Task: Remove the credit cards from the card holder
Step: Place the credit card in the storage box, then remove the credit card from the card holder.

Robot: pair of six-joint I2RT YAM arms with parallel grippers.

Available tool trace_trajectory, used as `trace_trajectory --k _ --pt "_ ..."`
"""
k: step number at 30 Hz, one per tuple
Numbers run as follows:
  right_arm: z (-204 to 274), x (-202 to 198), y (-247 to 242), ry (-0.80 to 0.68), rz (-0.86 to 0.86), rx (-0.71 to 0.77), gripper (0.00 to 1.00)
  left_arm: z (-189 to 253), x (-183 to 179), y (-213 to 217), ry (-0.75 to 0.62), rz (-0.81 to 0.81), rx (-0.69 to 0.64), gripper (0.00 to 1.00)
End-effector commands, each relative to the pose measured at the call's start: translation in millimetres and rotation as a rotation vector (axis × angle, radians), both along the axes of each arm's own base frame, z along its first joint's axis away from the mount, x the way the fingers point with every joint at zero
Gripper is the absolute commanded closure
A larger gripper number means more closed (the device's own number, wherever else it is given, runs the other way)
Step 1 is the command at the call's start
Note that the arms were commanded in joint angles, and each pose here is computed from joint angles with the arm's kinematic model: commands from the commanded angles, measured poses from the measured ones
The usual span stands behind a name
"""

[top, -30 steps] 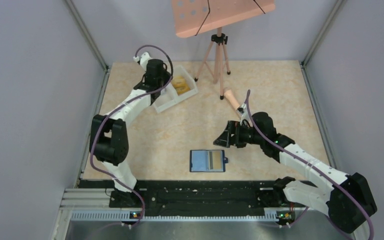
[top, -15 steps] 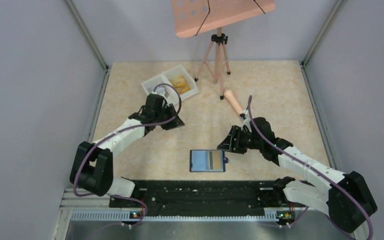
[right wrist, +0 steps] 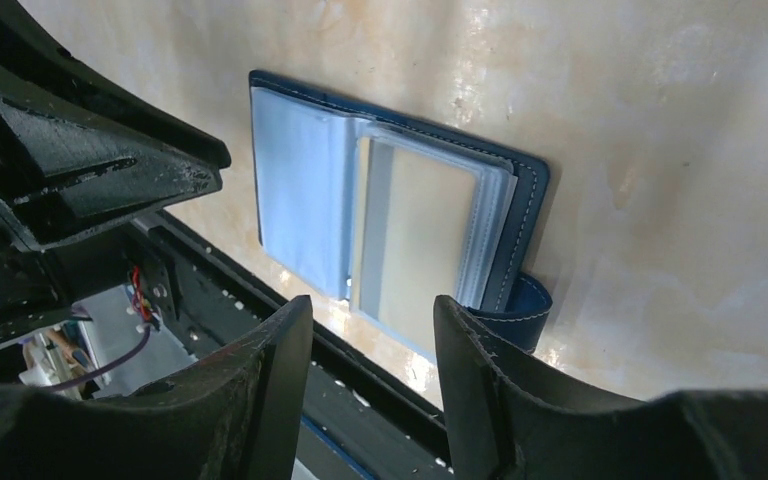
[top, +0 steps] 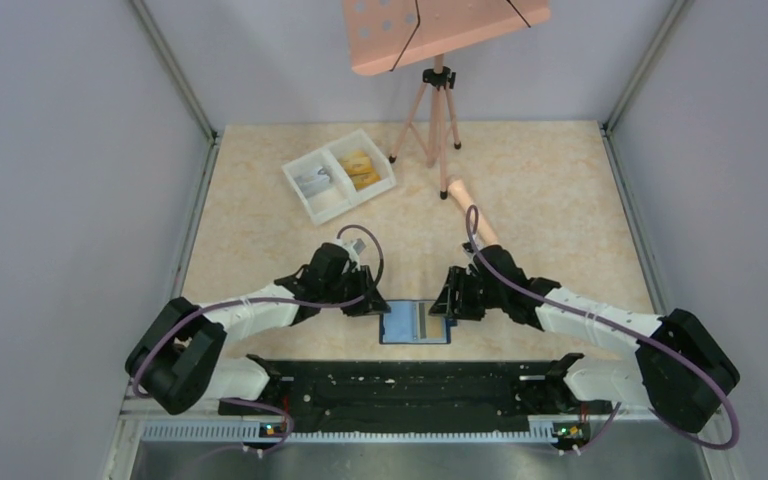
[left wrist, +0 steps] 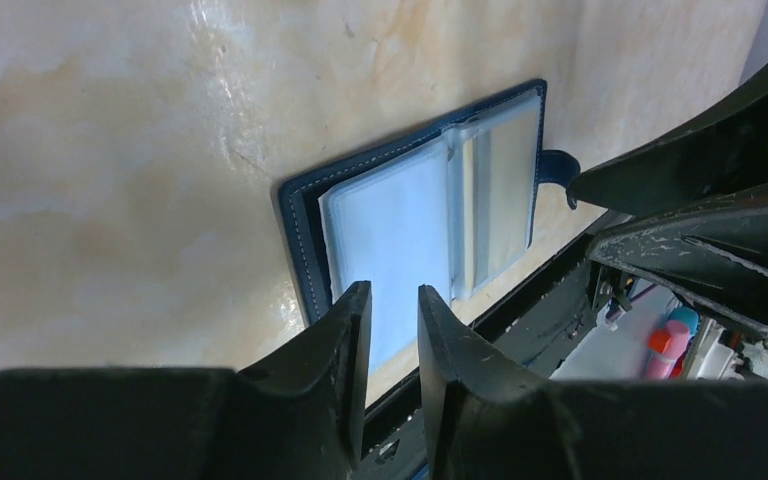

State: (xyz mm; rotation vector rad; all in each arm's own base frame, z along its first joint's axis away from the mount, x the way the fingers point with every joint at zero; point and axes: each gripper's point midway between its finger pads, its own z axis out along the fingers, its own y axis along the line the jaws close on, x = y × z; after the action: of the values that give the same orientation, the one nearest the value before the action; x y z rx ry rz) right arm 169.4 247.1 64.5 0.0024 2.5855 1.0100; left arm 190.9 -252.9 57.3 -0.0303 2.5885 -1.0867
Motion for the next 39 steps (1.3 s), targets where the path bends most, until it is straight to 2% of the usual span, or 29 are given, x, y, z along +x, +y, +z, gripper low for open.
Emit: trace_trajectory --k 1,21,30,39 --pt "0.5 11.9 6.6 -0.031 -0.022 -0.002 0.52 9.9 7.1 -17.7 -0.048 -0.001 -0.103 0.72" --pt "-32.5 4.3 3.4 0.017 -0.011 -0.092 0.55 -19.1 -11.2 -5.0 -0.01 0.016 -0.028 0.74" --pt "-32.1 2.1 11.5 0.036 -0.015 -0.061 0.55 -25.5 -15.9 -4.7 0.005 0.012 -0.019 0.74" --pt "-7.4 6.9 33.3 0.02 -0.037 0.116 0.55 -28.8 -18.3 -6.3 0.01 0.007 -0.011 0.74"
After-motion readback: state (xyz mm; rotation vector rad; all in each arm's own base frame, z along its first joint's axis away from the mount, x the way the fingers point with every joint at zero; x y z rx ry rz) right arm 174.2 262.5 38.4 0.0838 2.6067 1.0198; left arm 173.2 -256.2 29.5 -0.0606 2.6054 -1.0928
